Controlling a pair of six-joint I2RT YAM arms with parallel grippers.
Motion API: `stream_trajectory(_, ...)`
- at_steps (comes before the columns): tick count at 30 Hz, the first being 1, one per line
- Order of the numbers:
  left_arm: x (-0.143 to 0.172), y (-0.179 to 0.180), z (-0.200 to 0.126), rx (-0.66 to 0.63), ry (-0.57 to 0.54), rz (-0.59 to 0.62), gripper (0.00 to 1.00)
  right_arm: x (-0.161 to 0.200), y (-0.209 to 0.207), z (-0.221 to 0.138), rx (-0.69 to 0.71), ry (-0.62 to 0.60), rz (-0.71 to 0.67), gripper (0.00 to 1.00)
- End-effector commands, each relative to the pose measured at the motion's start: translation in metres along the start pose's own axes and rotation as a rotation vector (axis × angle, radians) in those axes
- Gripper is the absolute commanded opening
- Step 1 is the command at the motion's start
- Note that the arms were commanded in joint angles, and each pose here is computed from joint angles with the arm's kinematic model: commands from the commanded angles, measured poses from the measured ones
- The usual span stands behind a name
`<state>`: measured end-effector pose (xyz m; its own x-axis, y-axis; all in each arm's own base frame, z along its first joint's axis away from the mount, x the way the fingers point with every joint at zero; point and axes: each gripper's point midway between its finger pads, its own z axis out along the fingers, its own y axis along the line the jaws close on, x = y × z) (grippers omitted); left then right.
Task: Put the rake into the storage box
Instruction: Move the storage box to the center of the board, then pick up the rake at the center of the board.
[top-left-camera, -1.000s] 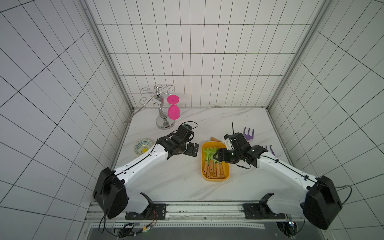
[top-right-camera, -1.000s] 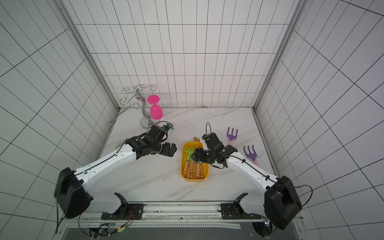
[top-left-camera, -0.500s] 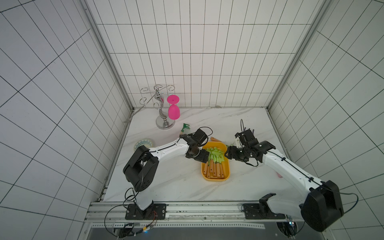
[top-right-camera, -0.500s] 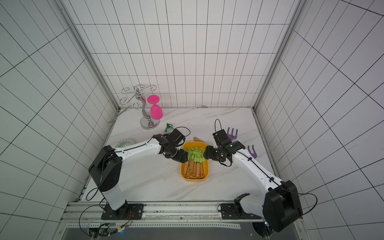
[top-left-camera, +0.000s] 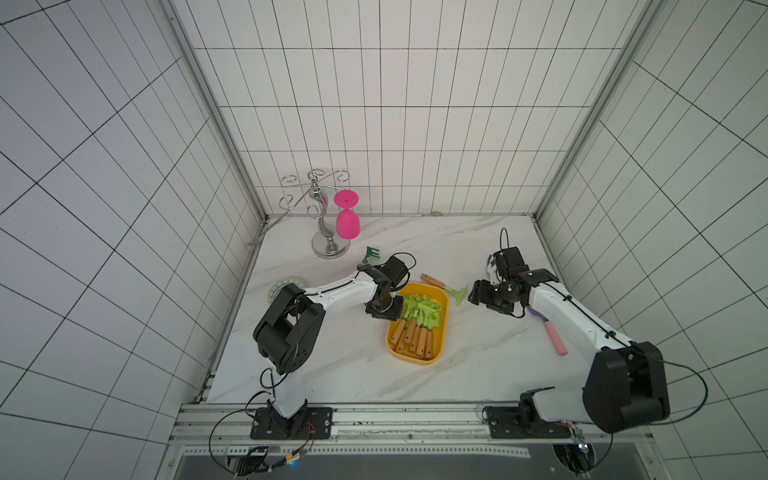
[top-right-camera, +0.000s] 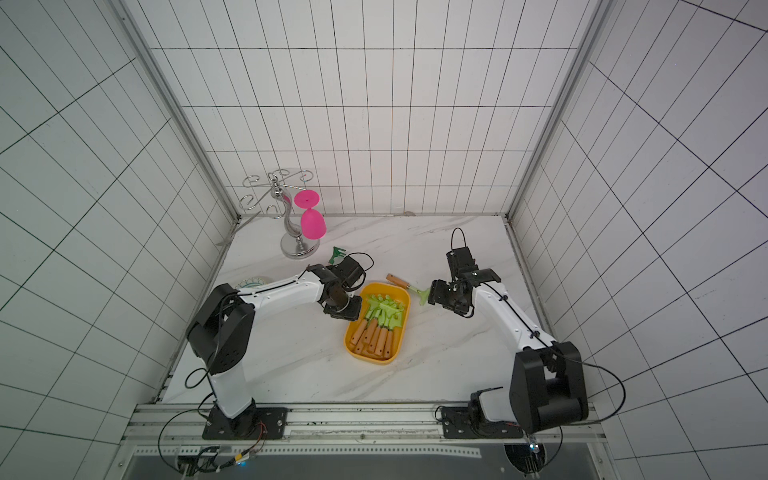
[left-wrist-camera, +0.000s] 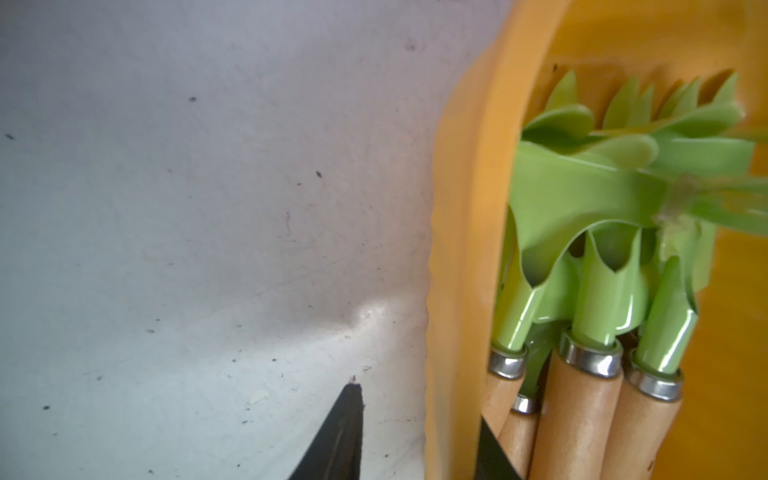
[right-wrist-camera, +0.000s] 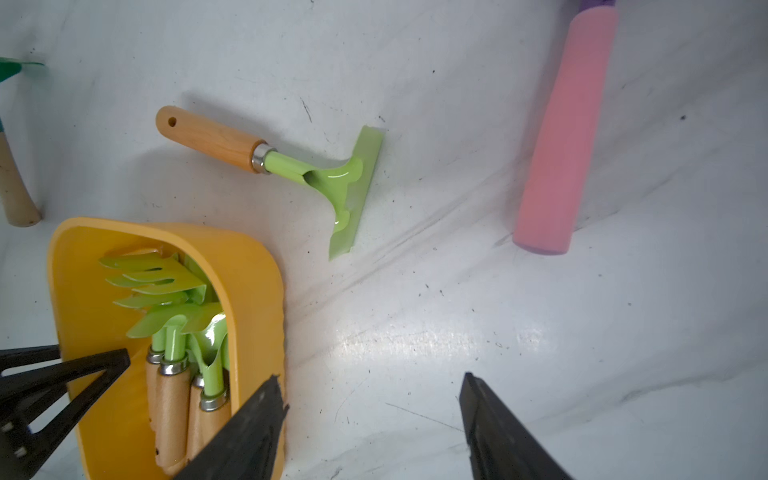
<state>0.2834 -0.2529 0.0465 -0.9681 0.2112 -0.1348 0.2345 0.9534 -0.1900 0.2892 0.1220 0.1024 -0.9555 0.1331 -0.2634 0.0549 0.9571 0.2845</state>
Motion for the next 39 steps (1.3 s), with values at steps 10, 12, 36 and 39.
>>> stream_trajectory(10,0.016,0.076,-0.017,-0.105,-0.002,-0.166,0.28,-0.047,0.018,0.020,0.056,-0.037,0.044,0.69)
stream_trajectory(12,0.016,0.083,-0.022,-0.107,-0.016,-0.185,0.28,-0.051,0.019,0.030,0.066,-0.029,0.029,0.67)
stream_trajectory(36,-0.011,0.074,-0.117,-0.112,-0.261,-0.102,0.74,-0.046,0.014,0.086,0.261,0.102,-0.077,0.26)
stream_trajectory(39,-0.010,0.073,-0.115,-0.103,-0.254,-0.097,0.74,-0.043,0.011,0.088,0.273,0.113,-0.082,0.17)
